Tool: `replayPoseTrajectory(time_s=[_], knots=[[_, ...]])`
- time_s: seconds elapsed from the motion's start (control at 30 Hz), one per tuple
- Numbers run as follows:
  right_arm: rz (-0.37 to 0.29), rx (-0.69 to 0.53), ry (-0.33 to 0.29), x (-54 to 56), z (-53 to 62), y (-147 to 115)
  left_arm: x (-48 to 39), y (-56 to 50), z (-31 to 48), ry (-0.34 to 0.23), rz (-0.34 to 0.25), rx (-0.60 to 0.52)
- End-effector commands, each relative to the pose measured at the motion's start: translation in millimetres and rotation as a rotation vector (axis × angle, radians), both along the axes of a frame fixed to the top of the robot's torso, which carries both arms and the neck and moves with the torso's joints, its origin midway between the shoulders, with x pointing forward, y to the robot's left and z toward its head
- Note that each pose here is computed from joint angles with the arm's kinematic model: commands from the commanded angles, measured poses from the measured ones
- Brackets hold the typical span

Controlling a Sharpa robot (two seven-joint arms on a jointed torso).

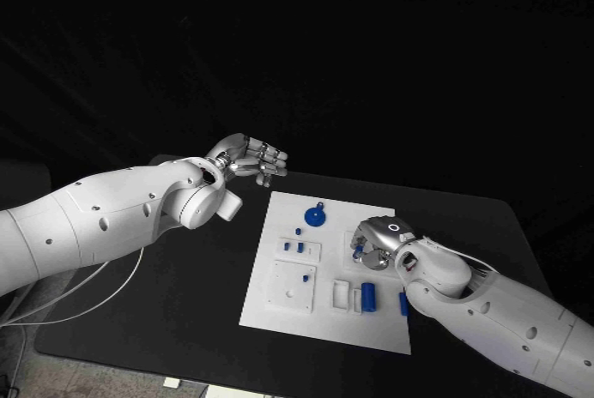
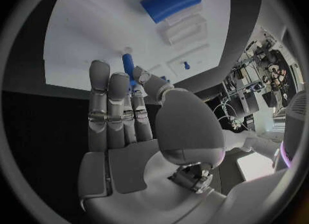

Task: Assemble the parts on the task board

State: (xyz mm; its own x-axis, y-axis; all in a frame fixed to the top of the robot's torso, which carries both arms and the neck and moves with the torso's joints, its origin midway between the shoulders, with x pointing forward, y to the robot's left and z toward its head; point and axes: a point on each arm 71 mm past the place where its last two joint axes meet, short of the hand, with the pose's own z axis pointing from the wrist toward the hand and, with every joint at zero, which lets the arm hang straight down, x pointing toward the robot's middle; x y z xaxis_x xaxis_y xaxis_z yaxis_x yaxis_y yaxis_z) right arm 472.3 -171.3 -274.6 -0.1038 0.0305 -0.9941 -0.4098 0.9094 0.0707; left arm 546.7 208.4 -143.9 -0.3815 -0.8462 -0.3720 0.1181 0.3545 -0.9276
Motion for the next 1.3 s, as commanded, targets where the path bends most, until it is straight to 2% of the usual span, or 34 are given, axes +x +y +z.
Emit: replayPoseTrajectory(time_s=[0.03, 0.17, 0.3, 0.63, 0.8, 1.0, 1.3], knots=[[-0.017, 0.083, -0.003, -0.4, 9.9, 0.9, -0.2, -0.6, 0.2, 0.005, -0.008, -0.006], [-0.006, 0.13, -0.006, -4.0, 23.2, 5.4, -0.4, -0.5, 0.1, 0.006, -0.009, -0.006], [0.025, 0.158, 0.002, -8.5, 30.4, 16.1, -0.1, -1.8, 0.3, 0.001, -0.011, -0.008], [0.132, 0.204, 0.033, -19.6, 34.7, 56.0, 1.9, -9.0, 1.2, -0.021, -0.005, -0.023], [0.192, 0.201, 0.038, -30.3, 30.8, 77.5, 3.8, -17.7, 0.5, -0.019, -0.013, -0.031], [0.259, 0.198, 0.052, -43.5, 20.8, 104.7, 4.4, -31.5, -1.6, -0.012, -0.037, -0.041], [0.297, 0.194, 0.077, -56.2, 3.7, 129.7, 6.0, -39.1, -3.3, -0.005, -0.049, -0.047]])
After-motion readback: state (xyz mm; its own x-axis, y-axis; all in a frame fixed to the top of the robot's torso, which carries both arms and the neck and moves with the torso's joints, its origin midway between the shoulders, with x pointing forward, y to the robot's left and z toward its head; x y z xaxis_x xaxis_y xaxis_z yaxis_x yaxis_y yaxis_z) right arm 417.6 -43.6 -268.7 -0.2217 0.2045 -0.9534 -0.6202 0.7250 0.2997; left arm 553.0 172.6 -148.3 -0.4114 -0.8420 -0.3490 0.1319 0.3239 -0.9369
